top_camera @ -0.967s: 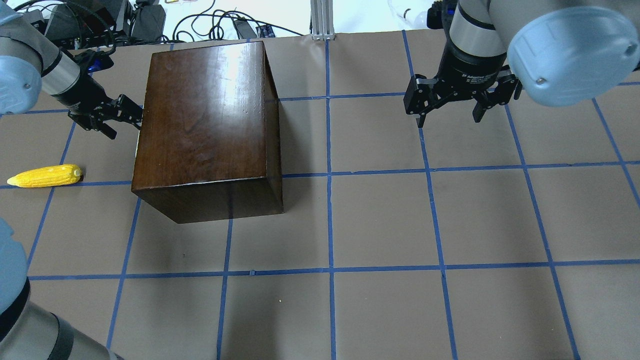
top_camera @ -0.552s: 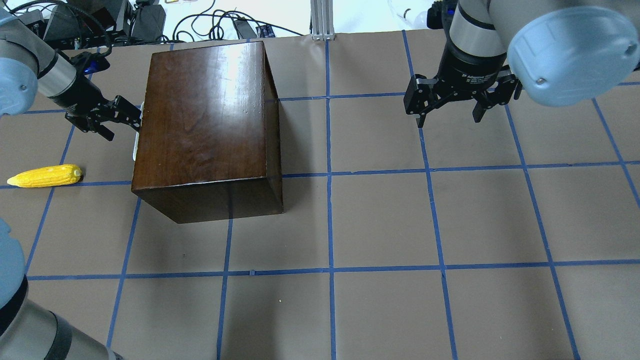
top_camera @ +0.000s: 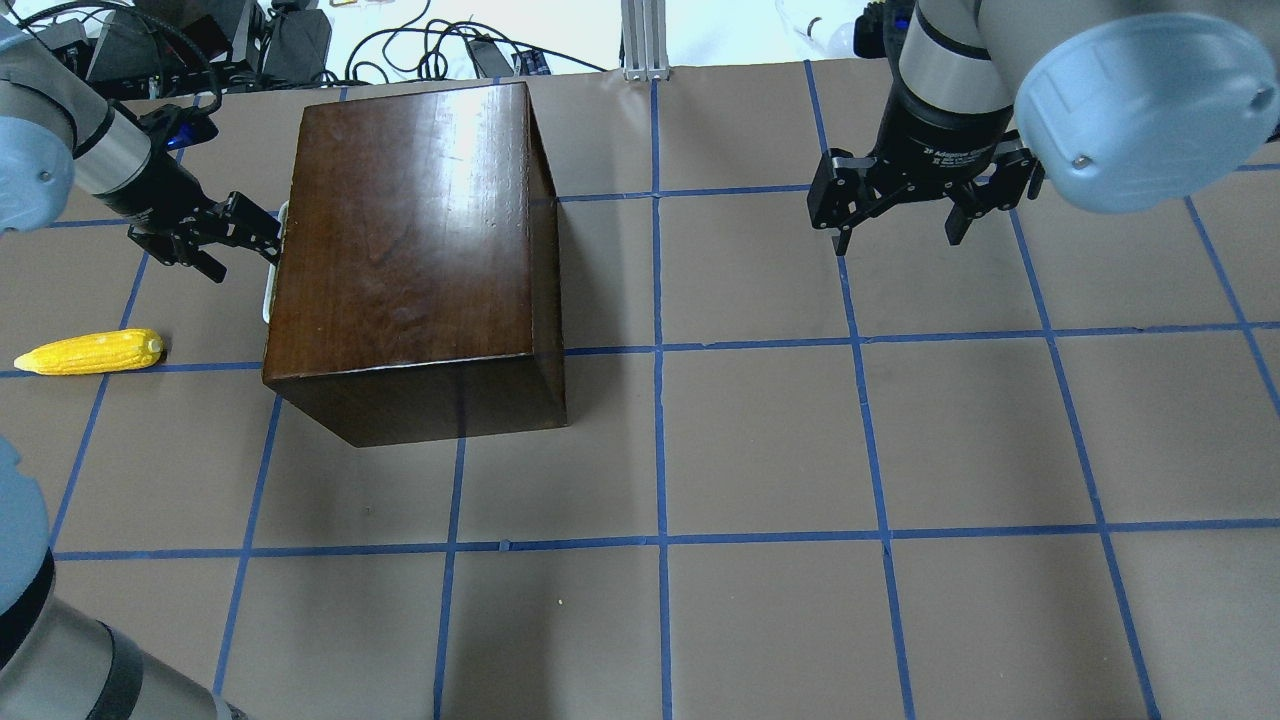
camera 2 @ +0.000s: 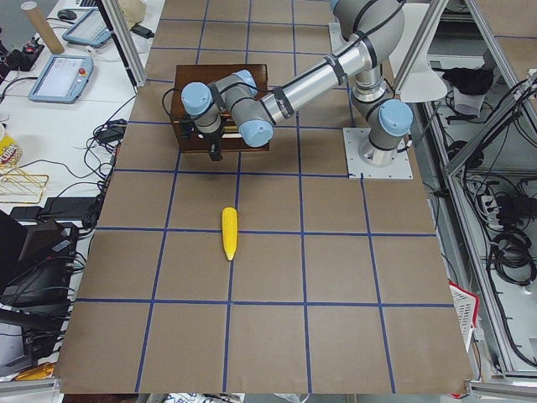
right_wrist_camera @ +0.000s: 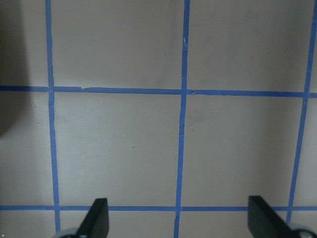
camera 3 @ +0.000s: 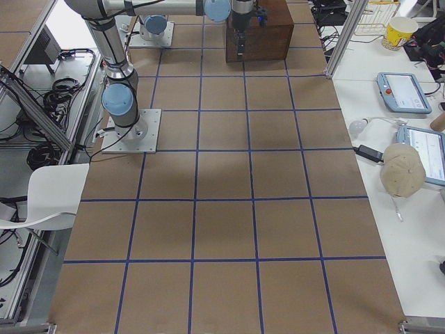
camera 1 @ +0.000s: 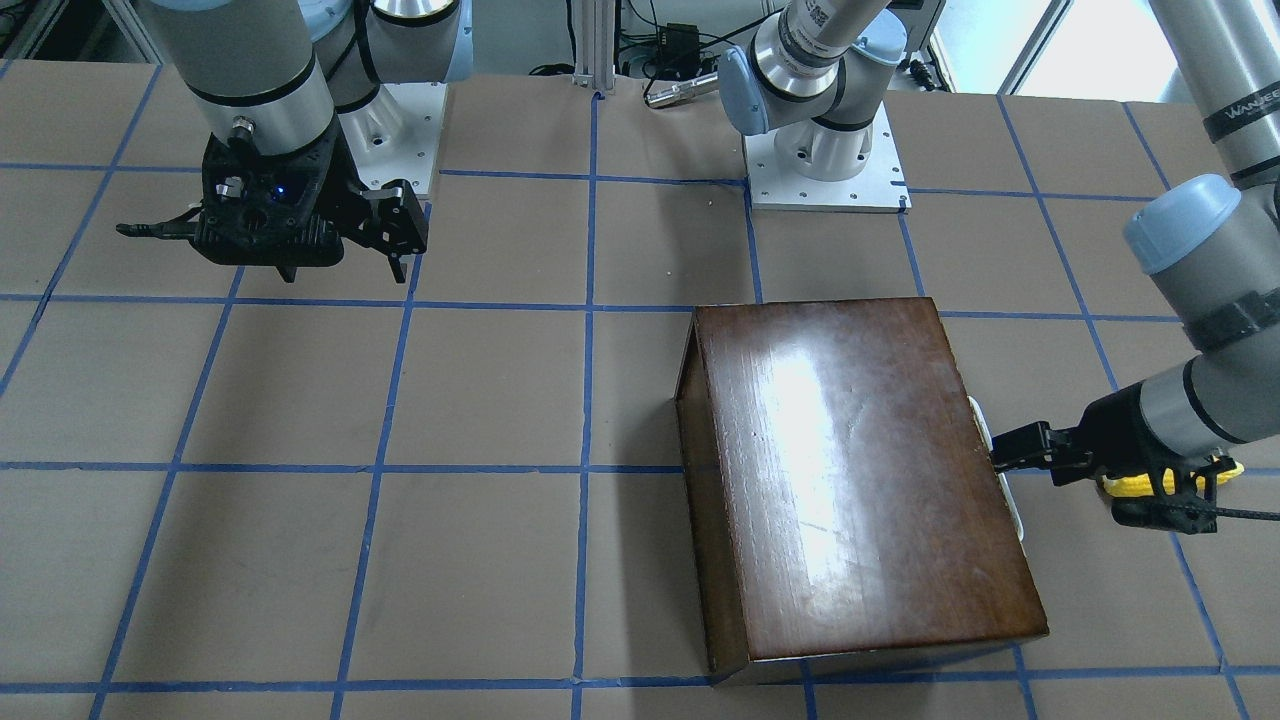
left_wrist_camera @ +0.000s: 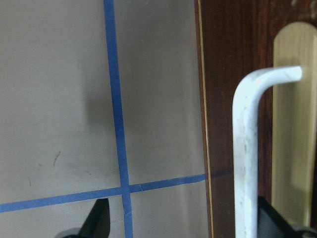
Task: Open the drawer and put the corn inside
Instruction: 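Lower the left gripper and close it on the white drawer handle, then pull the drawer handle outward with the left gripper to open drawer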
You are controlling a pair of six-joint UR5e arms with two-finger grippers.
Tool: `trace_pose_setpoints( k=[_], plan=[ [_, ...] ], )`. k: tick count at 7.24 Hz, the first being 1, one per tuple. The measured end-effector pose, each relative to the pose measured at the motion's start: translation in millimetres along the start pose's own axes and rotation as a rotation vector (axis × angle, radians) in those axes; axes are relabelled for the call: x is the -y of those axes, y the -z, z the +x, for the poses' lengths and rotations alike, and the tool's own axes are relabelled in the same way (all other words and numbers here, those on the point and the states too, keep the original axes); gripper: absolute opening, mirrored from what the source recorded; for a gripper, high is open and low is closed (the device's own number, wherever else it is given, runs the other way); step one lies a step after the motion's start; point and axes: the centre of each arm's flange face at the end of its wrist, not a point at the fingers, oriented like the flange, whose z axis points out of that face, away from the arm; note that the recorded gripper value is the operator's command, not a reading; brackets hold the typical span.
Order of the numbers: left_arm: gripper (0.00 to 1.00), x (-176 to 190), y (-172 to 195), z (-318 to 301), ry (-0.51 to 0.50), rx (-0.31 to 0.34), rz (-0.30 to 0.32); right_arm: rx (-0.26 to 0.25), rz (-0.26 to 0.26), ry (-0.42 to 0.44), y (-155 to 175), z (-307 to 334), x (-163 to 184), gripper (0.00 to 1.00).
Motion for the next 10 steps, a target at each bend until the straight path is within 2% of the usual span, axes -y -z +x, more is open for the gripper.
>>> trace_pose_setpoints(
  k=[7, 10],
  plan=[
    [1.00, -3, 1, -42, 0.056, 0.003, 0.023, 0.000, 0.000, 0.000, 0, 0, 0, 1.00],
    [1.00, -4, 2, -53, 0.049, 0.003, 0.029, 0.000, 0.000, 0.000, 0, 0, 0, 1.00]
  ],
)
